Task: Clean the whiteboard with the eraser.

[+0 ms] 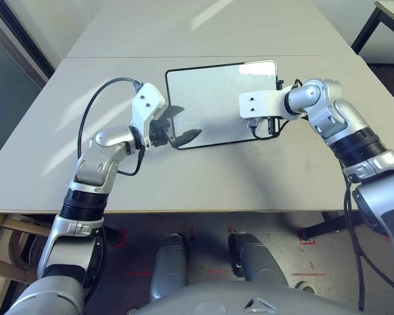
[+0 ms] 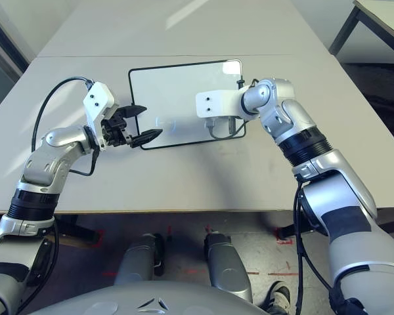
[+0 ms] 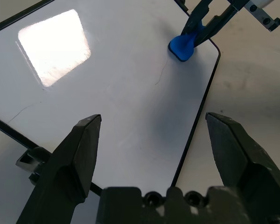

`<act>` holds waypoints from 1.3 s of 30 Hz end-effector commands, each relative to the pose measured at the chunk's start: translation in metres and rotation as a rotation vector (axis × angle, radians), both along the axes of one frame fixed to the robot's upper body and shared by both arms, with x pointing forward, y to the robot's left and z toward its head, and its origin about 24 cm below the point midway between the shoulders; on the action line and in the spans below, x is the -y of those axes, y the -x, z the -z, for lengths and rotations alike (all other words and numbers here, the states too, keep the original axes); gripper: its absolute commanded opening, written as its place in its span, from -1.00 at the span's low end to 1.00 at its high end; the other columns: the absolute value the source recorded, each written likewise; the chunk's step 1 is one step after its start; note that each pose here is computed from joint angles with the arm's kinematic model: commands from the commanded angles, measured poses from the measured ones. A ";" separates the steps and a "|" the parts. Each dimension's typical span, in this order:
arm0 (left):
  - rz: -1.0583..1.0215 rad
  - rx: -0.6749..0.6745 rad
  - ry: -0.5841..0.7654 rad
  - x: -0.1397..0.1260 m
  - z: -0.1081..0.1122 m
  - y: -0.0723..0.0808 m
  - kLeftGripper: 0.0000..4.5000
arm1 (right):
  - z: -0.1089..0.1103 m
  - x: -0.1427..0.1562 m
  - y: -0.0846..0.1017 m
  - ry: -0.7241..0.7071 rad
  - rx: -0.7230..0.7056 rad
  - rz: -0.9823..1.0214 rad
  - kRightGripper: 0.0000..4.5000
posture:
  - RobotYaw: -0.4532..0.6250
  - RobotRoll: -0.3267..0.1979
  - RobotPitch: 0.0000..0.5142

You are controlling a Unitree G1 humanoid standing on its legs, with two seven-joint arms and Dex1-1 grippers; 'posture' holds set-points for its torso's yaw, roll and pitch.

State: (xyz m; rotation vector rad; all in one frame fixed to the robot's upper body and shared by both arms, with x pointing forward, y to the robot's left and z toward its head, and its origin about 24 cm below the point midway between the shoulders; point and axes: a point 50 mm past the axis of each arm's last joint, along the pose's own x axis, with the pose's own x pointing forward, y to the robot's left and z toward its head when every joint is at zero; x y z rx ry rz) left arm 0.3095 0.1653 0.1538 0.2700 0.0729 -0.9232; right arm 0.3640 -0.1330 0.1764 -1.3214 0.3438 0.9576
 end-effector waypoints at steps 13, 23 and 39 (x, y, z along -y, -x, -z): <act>0.002 0.003 -0.002 0.001 -0.001 -0.002 1.00 | 0.010 0.043 -0.005 0.144 -0.008 0.124 -0.92 | -0.38 0.25 -0.59; 0.000 0.003 -0.001 0.000 -0.001 -0.002 1.00 | 0.011 0.059 -0.006 0.169 -0.013 0.165 -0.92 | -0.39 0.25 -0.60; -0.005 0.003 0.001 0.000 -0.001 -0.003 1.00 | 0.009 0.005 0.003 0.061 0.014 0.017 -0.92 | -0.37 0.25 -0.60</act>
